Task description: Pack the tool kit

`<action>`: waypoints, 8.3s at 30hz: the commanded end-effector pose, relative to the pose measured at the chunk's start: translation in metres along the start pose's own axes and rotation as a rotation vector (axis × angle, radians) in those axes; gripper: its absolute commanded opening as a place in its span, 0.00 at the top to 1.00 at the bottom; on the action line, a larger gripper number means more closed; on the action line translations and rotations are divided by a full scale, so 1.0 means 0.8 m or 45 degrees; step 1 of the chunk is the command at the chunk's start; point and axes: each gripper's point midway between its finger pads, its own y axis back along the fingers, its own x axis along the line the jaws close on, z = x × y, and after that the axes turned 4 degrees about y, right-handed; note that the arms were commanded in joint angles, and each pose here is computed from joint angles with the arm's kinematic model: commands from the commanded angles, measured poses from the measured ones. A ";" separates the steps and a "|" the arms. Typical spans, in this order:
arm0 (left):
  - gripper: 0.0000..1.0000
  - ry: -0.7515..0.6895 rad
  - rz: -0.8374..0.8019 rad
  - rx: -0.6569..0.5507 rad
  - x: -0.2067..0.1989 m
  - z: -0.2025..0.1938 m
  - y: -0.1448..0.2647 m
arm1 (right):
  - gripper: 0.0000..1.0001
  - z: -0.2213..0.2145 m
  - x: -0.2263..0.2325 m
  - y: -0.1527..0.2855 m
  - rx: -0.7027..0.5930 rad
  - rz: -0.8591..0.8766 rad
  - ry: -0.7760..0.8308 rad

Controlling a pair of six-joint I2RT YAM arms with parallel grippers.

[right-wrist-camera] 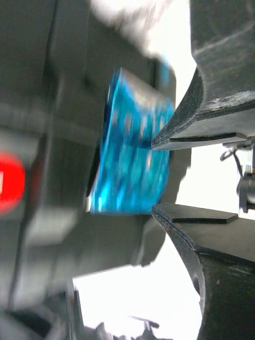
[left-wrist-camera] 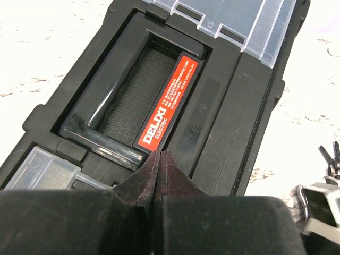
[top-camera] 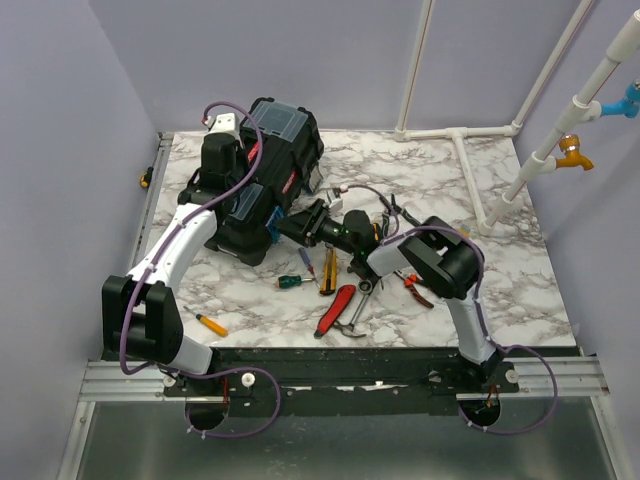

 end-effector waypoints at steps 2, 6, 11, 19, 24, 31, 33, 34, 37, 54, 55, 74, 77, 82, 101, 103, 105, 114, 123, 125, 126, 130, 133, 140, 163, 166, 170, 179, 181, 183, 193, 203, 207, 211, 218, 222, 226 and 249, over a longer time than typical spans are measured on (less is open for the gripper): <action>1.00 -0.117 0.228 0.862 0.072 -0.247 0.037 | 0.49 0.019 0.118 0.010 -0.055 0.250 0.176; 1.00 -0.118 0.225 0.862 0.070 -0.247 0.037 | 0.38 0.020 0.119 0.014 -0.055 0.236 0.175; 1.00 -0.117 0.235 0.858 0.069 -0.240 0.033 | 0.00 0.019 0.087 0.021 -0.083 0.163 0.123; 0.59 -0.011 0.083 0.643 0.020 -0.151 0.054 | 0.00 0.017 0.035 0.011 -0.086 0.019 0.044; 0.19 0.021 0.060 0.488 0.008 -0.086 0.075 | 0.00 0.016 0.020 -0.003 -0.071 0.014 -0.005; 0.02 0.191 0.190 0.403 0.077 -0.035 0.078 | 0.00 0.017 -0.006 -0.014 -0.064 -0.104 -0.052; 0.02 0.261 0.222 0.378 0.106 -0.030 0.073 | 0.00 0.017 -0.008 -0.017 -0.058 -0.129 -0.038; 0.02 0.288 0.250 0.369 0.121 -0.029 0.070 | 0.00 0.018 -0.013 -0.019 -0.060 -0.155 -0.038; 0.02 0.301 0.280 0.376 0.145 -0.037 0.058 | 0.00 0.019 -0.024 -0.019 -0.062 -0.209 -0.041; 0.02 0.352 -0.019 0.522 0.060 -0.145 0.030 | 0.00 0.055 -0.034 -0.016 -0.103 -0.182 -0.070; 0.02 0.355 -0.044 0.529 0.049 -0.152 0.033 | 0.00 0.065 -0.036 -0.011 -0.122 -0.188 -0.067; 0.02 0.204 -0.147 0.306 -0.032 -0.043 0.096 | 0.00 0.108 -0.024 0.033 -0.133 -0.226 0.064; 0.02 0.256 -0.114 0.230 0.004 -0.007 0.104 | 0.00 0.109 -0.021 0.030 -0.122 -0.237 0.068; 0.02 0.299 0.142 0.192 0.087 0.008 0.098 | 0.00 0.095 -0.006 0.029 -0.071 -0.160 0.045; 0.02 0.452 0.002 0.212 0.107 -0.030 0.060 | 0.00 0.006 0.016 0.007 0.020 -0.055 -0.024; 0.02 0.485 -0.058 0.238 0.096 -0.044 0.056 | 0.00 0.006 0.018 0.004 0.007 -0.041 -0.030; 0.01 0.487 -0.030 0.244 0.101 -0.071 0.053 | 0.00 0.004 0.019 0.000 0.013 -0.023 -0.029; 0.01 0.456 -0.071 0.294 0.072 -0.114 0.060 | 0.00 0.000 -0.014 -0.001 -0.036 -0.139 -0.052; 0.02 0.395 -0.143 0.351 0.023 -0.116 0.068 | 0.00 0.006 -0.012 -0.004 -0.061 -0.155 -0.040; 0.02 0.357 -0.104 0.317 0.027 -0.095 0.077 | 0.00 0.005 -0.012 -0.002 -0.064 -0.158 -0.040; 0.02 0.331 -0.085 0.288 0.029 -0.082 0.081 | 0.00 0.005 -0.012 -0.001 -0.071 -0.158 -0.038; 0.02 0.264 -0.035 0.217 0.034 -0.035 0.101 | 0.00 0.004 -0.007 -0.001 -0.075 -0.116 -0.039; 0.02 0.261 -0.019 0.155 0.043 -0.002 0.112 | 0.00 0.002 0.003 -0.007 -0.055 -0.042 -0.048; 0.02 0.384 0.078 0.059 0.106 0.025 0.113 | 0.00 0.004 0.001 -0.013 -0.050 -0.067 -0.060; 0.02 0.464 -0.162 0.372 0.076 -0.095 0.038 | 0.43 0.000 -0.020 -0.034 0.023 -0.198 -0.057; 0.02 0.453 -0.159 0.382 0.071 -0.110 0.037 | 0.49 0.000 -0.022 -0.032 0.031 -0.247 -0.033; 0.02 0.419 -0.141 0.392 0.068 -0.128 0.038 | 0.60 0.010 -0.030 -0.020 -0.002 -0.384 0.049; 0.02 0.338 -0.106 0.415 0.060 -0.151 0.039 | 0.72 0.029 -0.054 0.000 -0.035 -0.655 0.192; 0.02 0.327 -0.099 0.417 0.060 -0.153 0.039 | 0.72 0.031 -0.065 0.003 -0.030 -0.715 0.219; 0.02 0.314 -0.089 0.417 0.060 -0.154 0.039 | 0.72 0.033 -0.072 0.010 -0.042 -0.758 0.230; 0.03 0.195 0.041 0.434 0.065 -0.174 0.039 | 0.73 0.041 -0.111 0.040 -0.027 -0.976 0.313; 0.02 0.002 0.177 0.527 0.050 -0.208 0.039 | 0.55 0.042 -0.112 0.054 0.043 -0.924 0.269; 0.02 0.013 0.114 0.557 0.036 -0.201 0.044 | 0.07 0.044 -0.086 0.050 0.048 -0.699 0.180; 0.02 0.058 0.025 0.555 0.017 -0.193 0.055 | 0.00 0.051 -0.082 0.049 0.082 -0.591 0.141; 0.01 0.136 -0.170 0.609 -0.017 -0.202 0.071 | 0.00 0.042 -0.053 0.035 0.161 -0.220 -0.004; 0.02 0.151 -0.183 0.637 -0.019 -0.215 0.072 | 0.00 0.040 -0.032 0.027 0.190 -0.053 -0.026; 0.02 0.128 -0.188 0.685 -0.023 -0.231 0.070 | 0.00 0.039 0.000 0.025 0.212 0.121 -0.070; 0.02 -0.148 0.100 0.828 -0.010 -0.278 0.067 | 0.99 0.070 -0.062 0.052 0.102 -0.346 -0.075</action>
